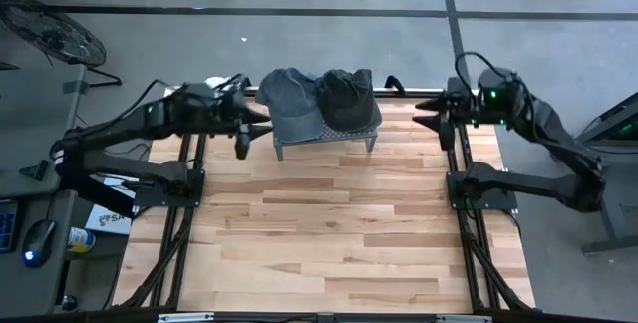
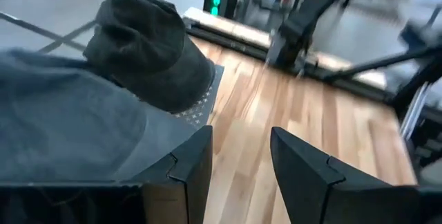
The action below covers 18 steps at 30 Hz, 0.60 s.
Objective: Pick & Place hat
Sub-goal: Return to Home Position
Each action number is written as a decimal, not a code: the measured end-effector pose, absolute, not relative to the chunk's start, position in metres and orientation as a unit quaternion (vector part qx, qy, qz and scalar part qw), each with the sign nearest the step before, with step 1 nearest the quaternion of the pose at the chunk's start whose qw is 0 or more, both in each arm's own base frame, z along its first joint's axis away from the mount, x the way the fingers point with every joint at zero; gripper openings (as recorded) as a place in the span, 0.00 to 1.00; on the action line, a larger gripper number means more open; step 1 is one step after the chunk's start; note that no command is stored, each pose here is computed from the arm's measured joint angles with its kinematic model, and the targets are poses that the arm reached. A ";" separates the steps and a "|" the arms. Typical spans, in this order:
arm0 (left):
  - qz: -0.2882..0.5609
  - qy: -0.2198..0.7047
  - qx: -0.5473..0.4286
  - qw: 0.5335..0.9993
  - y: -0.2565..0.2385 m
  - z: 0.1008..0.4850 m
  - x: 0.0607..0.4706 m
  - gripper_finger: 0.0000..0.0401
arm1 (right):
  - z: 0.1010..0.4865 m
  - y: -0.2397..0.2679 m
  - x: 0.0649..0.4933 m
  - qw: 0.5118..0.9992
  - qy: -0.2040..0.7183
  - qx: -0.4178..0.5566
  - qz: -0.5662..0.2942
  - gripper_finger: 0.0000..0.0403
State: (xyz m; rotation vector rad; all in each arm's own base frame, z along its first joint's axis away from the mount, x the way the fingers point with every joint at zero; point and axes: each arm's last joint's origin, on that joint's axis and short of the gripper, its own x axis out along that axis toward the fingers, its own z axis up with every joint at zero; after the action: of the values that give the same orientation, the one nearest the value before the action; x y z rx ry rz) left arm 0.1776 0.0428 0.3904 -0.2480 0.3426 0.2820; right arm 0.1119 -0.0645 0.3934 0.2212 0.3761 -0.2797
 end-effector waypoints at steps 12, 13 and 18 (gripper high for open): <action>0.146 0.050 -0.217 0.964 0.030 0.314 0.119 0.36 | 0.299 -0.052 0.097 0.964 0.079 0.227 -0.115 0.44; 0.148 0.050 -0.224 0.962 0.029 0.307 0.118 0.36 | 0.292 -0.052 0.097 0.962 0.073 0.237 -0.111 0.44; 0.147 0.029 -0.240 0.959 0.027 0.282 0.110 0.36 | 0.260 -0.050 0.099 0.956 0.050 0.273 -0.094 0.41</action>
State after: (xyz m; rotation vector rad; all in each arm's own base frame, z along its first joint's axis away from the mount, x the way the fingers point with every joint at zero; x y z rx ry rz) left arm 0.1096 0.0274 0.2818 -0.4857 0.0591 0.2971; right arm 0.0987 -0.0497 0.2603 0.5541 0.1008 -0.1909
